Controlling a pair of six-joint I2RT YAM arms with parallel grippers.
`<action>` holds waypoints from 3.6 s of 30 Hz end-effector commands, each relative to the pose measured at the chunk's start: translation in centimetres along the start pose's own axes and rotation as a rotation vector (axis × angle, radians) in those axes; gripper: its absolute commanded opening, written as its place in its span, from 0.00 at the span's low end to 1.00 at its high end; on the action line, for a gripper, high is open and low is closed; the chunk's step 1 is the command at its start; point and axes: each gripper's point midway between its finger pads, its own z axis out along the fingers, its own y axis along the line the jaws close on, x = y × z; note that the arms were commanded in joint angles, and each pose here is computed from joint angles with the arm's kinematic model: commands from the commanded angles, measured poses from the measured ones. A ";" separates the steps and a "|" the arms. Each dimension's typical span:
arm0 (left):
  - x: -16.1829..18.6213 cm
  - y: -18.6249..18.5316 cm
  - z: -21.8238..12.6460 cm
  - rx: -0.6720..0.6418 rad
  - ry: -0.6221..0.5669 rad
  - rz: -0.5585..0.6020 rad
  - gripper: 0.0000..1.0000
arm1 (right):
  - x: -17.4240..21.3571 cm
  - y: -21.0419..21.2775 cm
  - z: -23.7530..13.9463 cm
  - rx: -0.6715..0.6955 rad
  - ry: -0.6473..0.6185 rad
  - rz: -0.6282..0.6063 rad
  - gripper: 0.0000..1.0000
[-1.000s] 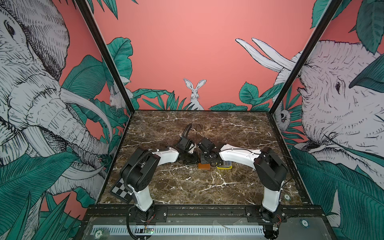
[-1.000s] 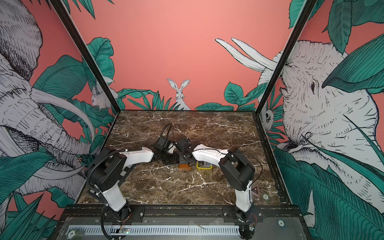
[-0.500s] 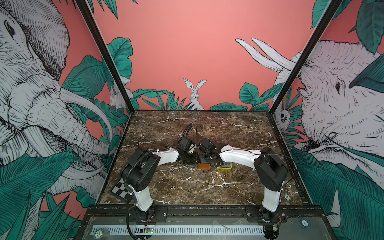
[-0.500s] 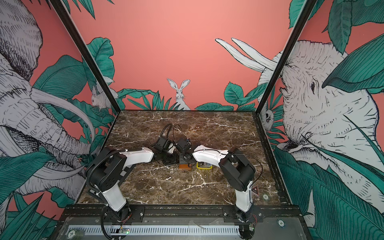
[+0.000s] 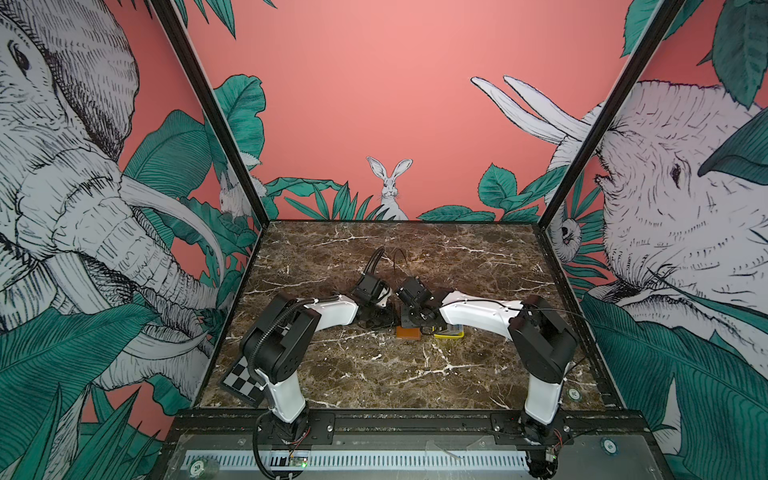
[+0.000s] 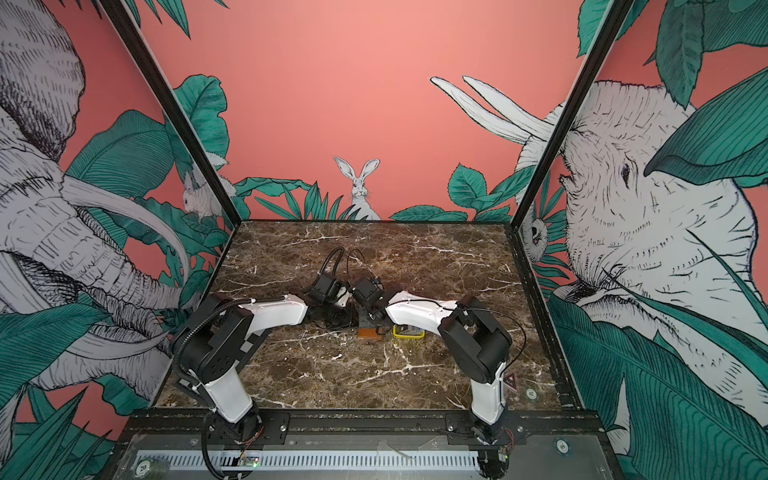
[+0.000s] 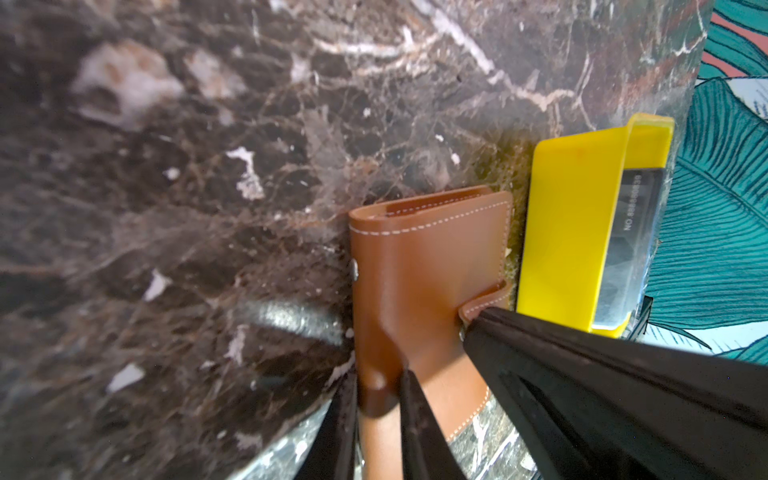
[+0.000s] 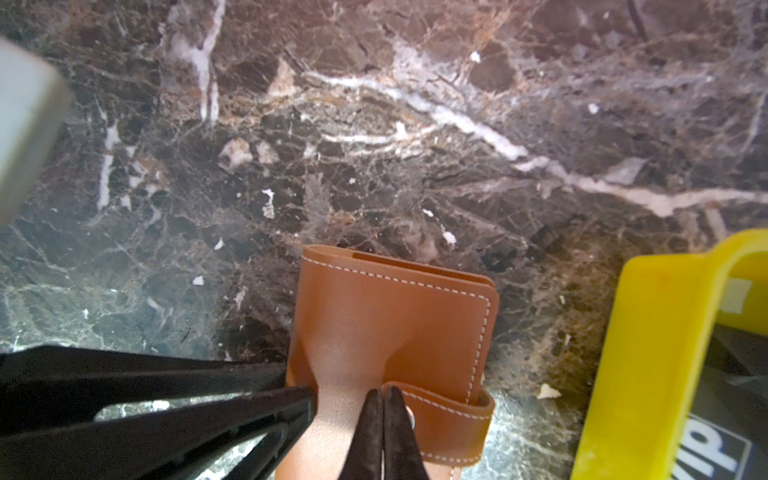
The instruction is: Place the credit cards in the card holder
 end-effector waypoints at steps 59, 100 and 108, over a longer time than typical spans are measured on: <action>1.0 0.2 -0.1 -0.025 0.029 -0.006 0.18 | -0.3 -0.9 -3.0 -0.025 0.039 -0.052 0.25; 1.1 -0.3 0.3 -0.019 0.040 0.009 0.17 | 1.0 -1.2 -1.0 -0.140 0.089 0.006 0.14; 1.1 -0.3 0.4 -0.020 0.045 0.008 0.16 | 0.9 -1.1 -0.9 -0.140 0.092 0.004 0.14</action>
